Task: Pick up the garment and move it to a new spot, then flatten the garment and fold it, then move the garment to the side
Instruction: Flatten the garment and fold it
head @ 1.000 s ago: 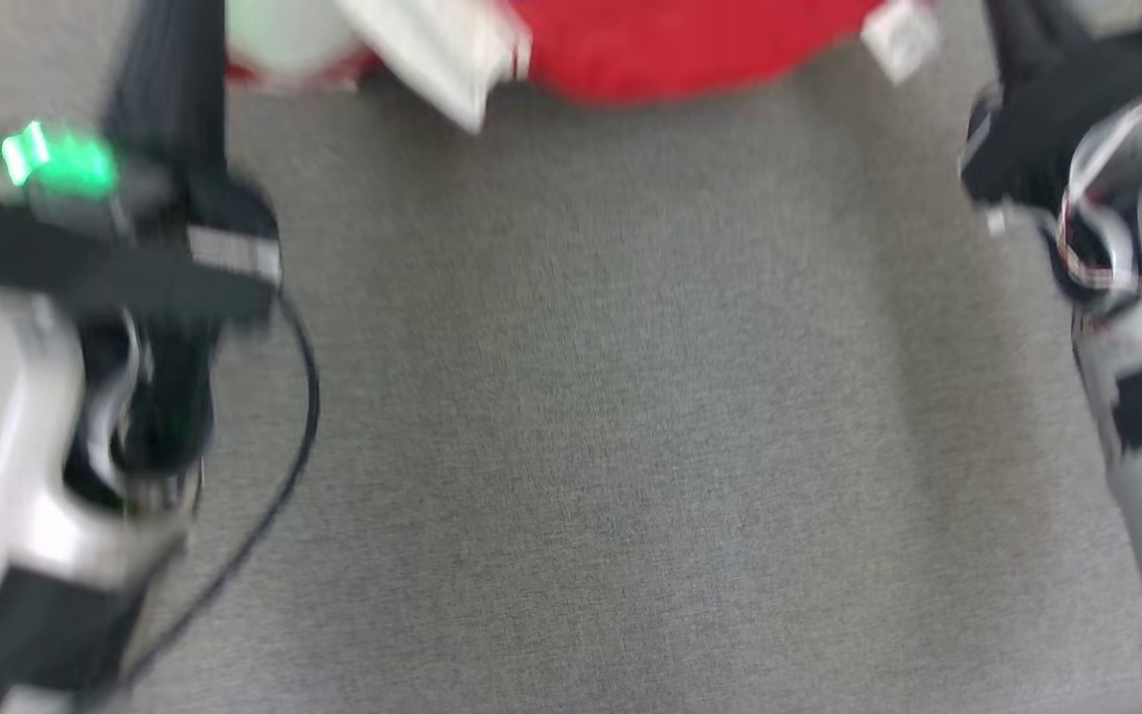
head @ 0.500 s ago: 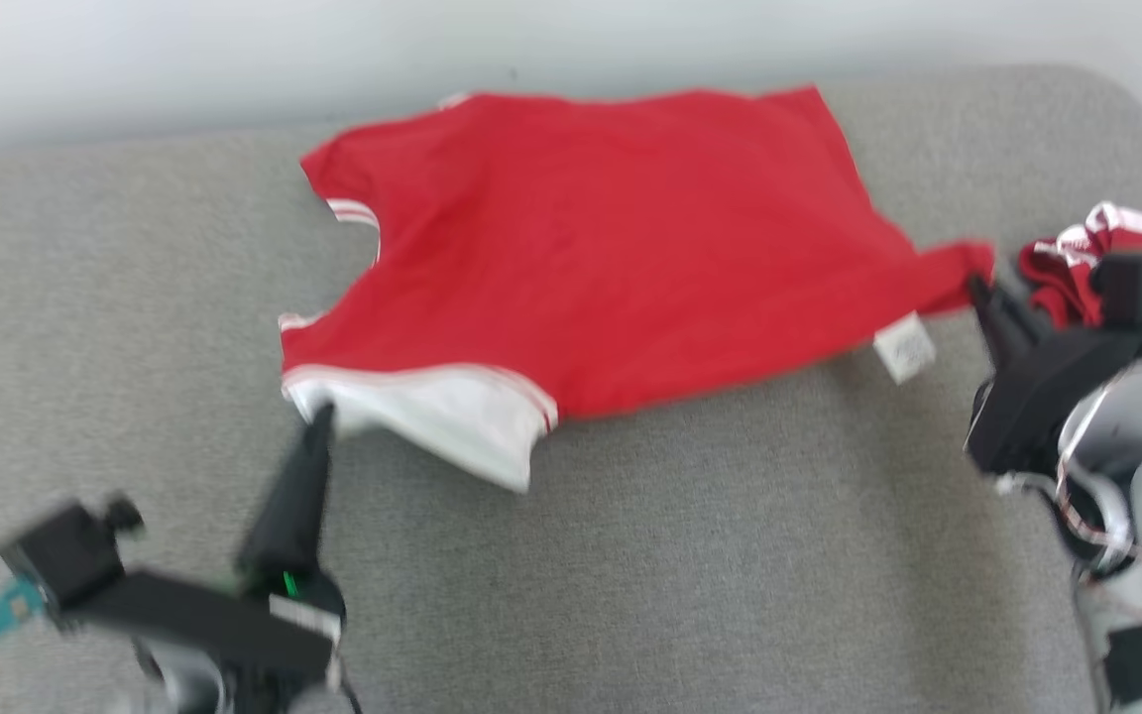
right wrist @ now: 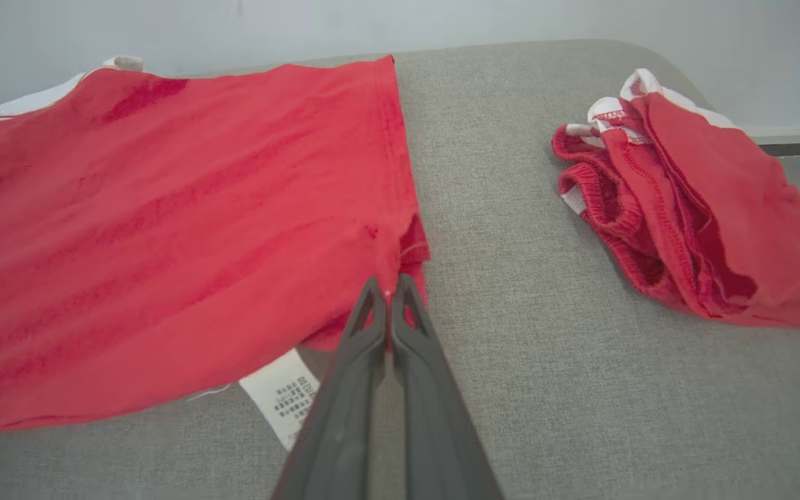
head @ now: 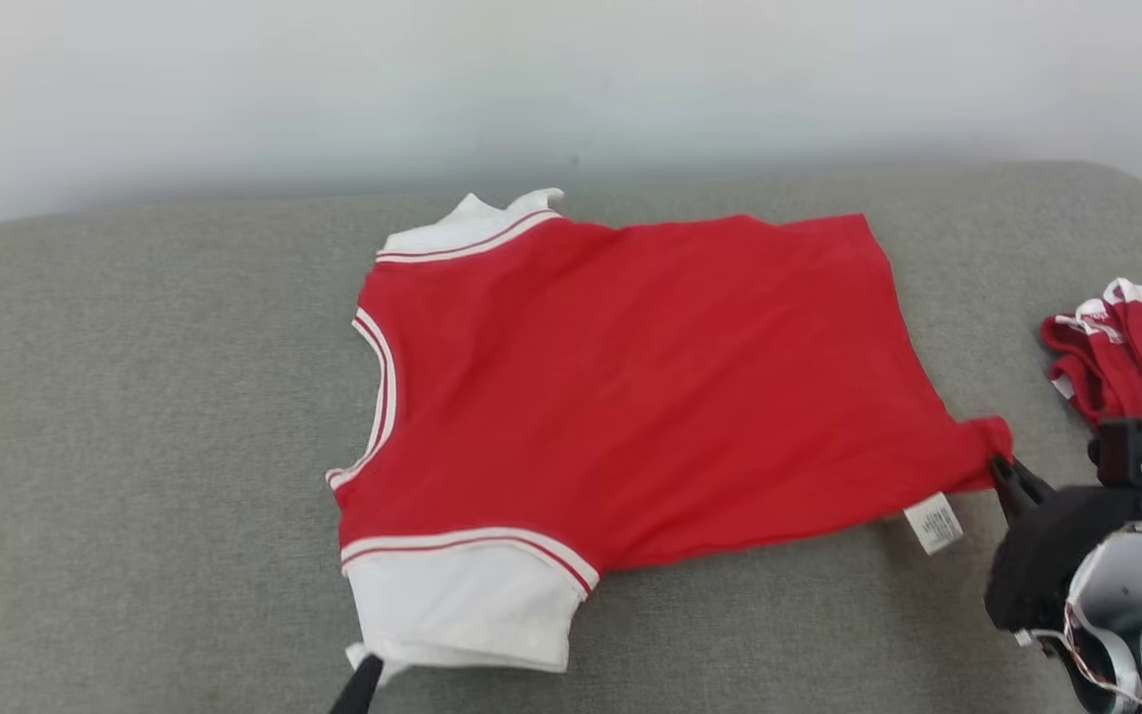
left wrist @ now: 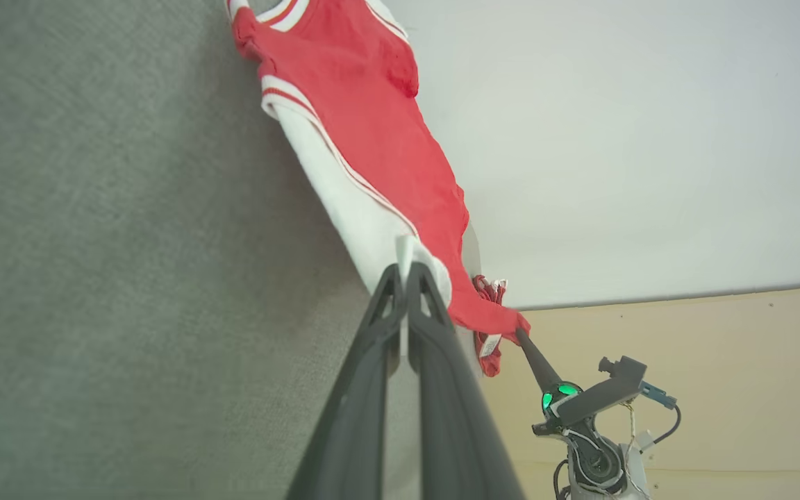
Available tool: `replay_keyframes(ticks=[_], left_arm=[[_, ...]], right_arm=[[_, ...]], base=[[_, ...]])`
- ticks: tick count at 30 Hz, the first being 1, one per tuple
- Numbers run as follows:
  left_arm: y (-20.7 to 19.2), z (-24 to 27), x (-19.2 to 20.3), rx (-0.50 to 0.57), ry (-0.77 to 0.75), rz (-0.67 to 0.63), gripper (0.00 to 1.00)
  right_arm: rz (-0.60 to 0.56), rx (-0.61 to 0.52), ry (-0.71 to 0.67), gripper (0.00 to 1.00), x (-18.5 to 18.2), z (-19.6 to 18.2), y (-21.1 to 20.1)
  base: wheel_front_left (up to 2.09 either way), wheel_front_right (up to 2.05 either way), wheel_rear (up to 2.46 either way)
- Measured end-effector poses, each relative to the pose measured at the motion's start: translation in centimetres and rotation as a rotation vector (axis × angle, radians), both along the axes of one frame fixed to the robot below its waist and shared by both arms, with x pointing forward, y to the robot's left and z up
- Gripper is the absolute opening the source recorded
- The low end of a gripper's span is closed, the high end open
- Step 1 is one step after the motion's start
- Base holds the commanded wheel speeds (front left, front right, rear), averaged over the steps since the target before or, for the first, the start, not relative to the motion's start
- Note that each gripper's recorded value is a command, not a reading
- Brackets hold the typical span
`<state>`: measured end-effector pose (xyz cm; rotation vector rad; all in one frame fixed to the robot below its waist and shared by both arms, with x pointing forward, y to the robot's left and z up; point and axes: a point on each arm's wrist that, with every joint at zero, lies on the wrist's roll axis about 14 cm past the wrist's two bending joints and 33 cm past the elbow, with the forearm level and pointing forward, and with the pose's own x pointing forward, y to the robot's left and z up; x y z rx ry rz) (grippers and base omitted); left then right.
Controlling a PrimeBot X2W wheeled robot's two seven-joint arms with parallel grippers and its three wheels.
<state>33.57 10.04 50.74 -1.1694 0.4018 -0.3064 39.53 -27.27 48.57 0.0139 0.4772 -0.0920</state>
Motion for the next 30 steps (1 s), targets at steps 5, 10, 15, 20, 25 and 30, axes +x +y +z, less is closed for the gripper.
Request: replay_keyframes(ticks=[5,10,15,20,25,30], left_arm=[[0.8,-1.8,-2.6,-0.021,0.091,0.004,0.0],[1.8,-3.3,-4.2,0.008,0.162,0.015,0.0],[1.7,-3.7,-4.5,0.019,0.182,0.006,0.0],[1.3,-4.4,-4.6,0.038,0.204,-0.012,0.0],[1.2,-4.7,-4.1,0.066,0.203,-0.014,0.0],[1.6,-4.6,-2.4,0.132,0.159,0.002,0.0]], right_arm=[[-0.016,-0.021,0.056,0.0,-1.4,-1.5,-0.2],[-0.028,-0.002,0.105,0.0,-3.2,-3.0,0.1],[-0.052,0.023,0.178,0.0,-5.6,-4.6,0.2],[-0.063,0.031,0.22,0.0,-7.5,-5.1,0.3],[-0.077,0.04,0.243,0.0,-8.6,-5.5,0.3],[-0.081,0.056,0.2,0.0,-7.7,-5.2,0.4]], base=[[0.0,0.0,0.0],[0.0,0.0,0.0],[0.0,0.0,0.0],[0.0,0.0,0.0],[0.0,0.0,0.0],[0.0,0.0,0.0]])
